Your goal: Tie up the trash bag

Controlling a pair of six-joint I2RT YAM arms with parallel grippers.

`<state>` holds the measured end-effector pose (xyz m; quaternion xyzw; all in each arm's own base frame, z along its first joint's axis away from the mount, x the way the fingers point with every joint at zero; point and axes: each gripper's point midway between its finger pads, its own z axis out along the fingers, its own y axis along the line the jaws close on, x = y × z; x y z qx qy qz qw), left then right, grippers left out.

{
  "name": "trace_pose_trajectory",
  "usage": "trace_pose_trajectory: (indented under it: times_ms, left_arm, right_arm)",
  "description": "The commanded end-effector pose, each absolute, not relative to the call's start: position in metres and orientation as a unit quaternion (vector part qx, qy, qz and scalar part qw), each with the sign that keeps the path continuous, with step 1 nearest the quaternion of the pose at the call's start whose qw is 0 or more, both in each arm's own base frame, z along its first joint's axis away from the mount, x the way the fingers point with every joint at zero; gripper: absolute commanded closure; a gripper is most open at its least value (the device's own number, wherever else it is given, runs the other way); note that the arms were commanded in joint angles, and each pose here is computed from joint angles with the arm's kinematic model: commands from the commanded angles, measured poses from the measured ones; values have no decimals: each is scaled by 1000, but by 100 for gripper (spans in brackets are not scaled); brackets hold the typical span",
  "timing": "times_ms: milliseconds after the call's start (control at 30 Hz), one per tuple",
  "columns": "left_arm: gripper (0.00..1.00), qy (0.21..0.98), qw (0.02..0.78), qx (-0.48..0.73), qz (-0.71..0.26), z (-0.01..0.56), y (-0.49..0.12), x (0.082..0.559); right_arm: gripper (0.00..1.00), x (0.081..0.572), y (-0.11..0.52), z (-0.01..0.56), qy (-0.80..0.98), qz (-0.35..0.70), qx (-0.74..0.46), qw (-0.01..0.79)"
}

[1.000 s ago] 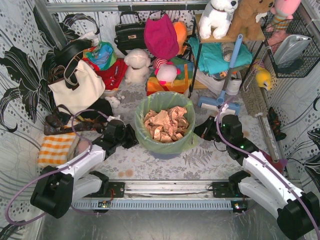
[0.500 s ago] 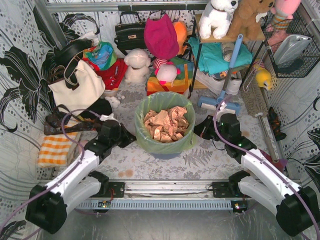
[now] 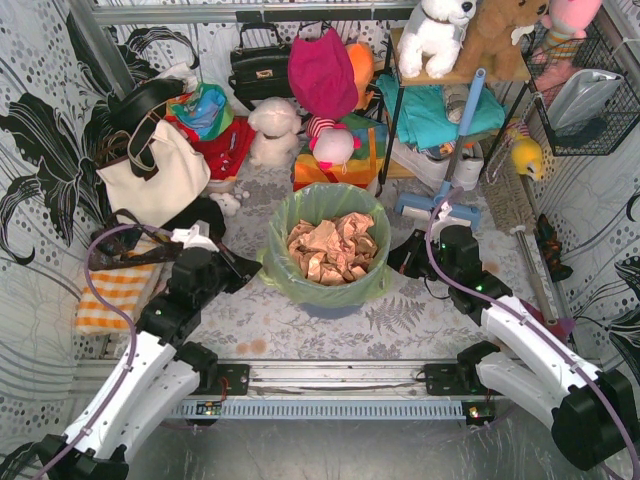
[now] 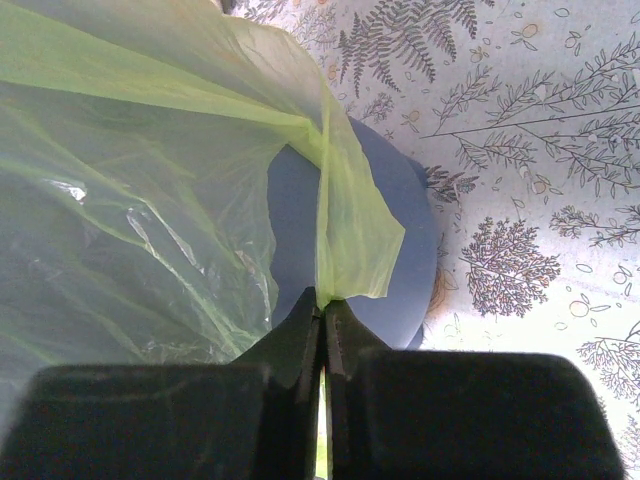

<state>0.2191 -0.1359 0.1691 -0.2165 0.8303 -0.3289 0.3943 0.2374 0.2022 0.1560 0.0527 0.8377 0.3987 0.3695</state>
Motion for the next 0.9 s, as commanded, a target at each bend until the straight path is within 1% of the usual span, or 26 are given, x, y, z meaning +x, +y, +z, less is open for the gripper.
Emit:
trace_pose_trajectory:
  times_ms: [0, 200, 233, 300, 367, 433, 533, 633, 800, 867]
  left_arm:
    - [100, 822, 410, -241, -312, 177, -124, 222]
    - [100, 822, 401, -226, -337, 169, -135, 221]
    - [93, 821, 402, -226, -337, 168, -135, 221]
    - [76, 821, 401, -228, -336, 165, -135, 222]
    - [63, 824, 400, -226, -332, 163, -135, 224]
    - [54, 827, 399, -223, -328, 161, -136, 227]
    - [45, 829, 396, -213, -333, 159, -141, 230]
    - [41, 837, 382, -201, -336, 151, -148, 233]
    - [40, 871, 321, -194, -317, 114, -157, 231]
    - [40, 875, 308, -189, -322, 105, -161, 229]
  right_arm:
    - [100, 242, 206, 176, 823, 409, 37, 392]
    - [100, 240, 204, 179, 823, 408, 41, 393]
    - [100, 240, 203, 179, 823, 407, 43, 394]
    - [100, 240, 203, 178, 822, 408, 45, 395]
    - [100, 240, 203, 179, 822, 409, 45, 394]
    - [100, 240, 204, 180, 821, 411, 44, 393]
    - [100, 240, 204, 180, 821, 411, 44, 394]
    - [100, 240, 204, 181, 821, 411, 44, 394]
    - [100, 241, 204, 181, 821, 411, 45, 393]
    - [100, 241, 205, 181, 821, 412, 45, 394]
